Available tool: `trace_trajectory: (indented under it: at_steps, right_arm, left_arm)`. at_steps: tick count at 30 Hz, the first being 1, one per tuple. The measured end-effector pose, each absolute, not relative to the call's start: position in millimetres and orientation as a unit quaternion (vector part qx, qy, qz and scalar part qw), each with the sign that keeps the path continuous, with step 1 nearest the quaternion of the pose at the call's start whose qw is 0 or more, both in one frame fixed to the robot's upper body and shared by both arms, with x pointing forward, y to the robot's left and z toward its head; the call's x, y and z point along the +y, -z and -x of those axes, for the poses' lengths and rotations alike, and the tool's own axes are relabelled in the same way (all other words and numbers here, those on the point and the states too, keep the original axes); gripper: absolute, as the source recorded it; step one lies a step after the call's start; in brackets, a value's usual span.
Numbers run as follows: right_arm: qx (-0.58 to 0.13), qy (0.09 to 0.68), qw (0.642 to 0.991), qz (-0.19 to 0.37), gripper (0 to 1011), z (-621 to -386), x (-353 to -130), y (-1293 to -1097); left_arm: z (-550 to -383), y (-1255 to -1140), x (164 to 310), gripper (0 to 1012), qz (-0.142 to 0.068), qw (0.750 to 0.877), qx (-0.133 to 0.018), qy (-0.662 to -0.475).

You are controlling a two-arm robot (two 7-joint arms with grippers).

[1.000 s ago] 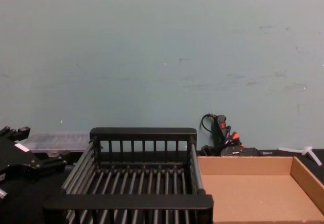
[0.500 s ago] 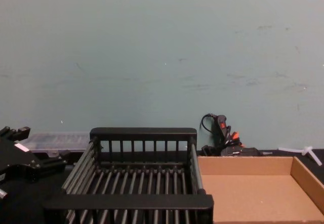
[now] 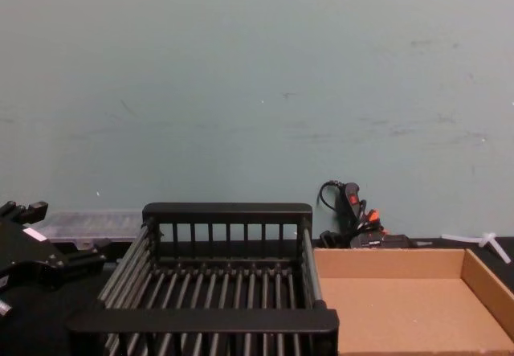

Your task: Pick up the white tape and place it into the black box , Pick up the silver tape and place it into the brown box.

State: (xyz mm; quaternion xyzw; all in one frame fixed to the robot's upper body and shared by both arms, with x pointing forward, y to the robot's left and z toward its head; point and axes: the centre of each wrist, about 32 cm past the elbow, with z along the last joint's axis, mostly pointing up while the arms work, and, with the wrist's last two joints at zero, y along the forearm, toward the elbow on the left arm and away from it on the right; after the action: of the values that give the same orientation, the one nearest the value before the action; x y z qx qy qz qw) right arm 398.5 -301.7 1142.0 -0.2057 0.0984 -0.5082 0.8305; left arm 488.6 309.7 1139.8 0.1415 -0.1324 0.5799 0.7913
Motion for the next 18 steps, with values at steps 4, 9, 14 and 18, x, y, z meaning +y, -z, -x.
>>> trace_trajectory:
  at_steps: [4,9,14,18]
  right_arm:
    - [0.098,0.508,0.831,0.206,543,-398.5,-301.7,-1142.1]
    - [0.098,0.508,0.831,0.205,384,-398.5,-301.7,-1142.2]
    - [0.098,0.508,0.831,0.205,198,-398.5,-301.7,-1142.2]
    - [0.098,0.509,0.830,0.205,143,-398.5,-301.7,-1142.2]
  left_arm:
    - [-488.6,-1139.8,309.7,1001,-0.141,0.791,-0.132,-0.580]
    - [-488.6,-1139.8,309.7,1001,-0.141,0.791,-0.132,-0.580]
    - [-488.6,-1139.8,309.7,1001,-0.141,0.791,-0.132,-0.580]
    - [-488.6,-1139.8,309.7,1001,-0.141,0.791,-0.132,-0.580]
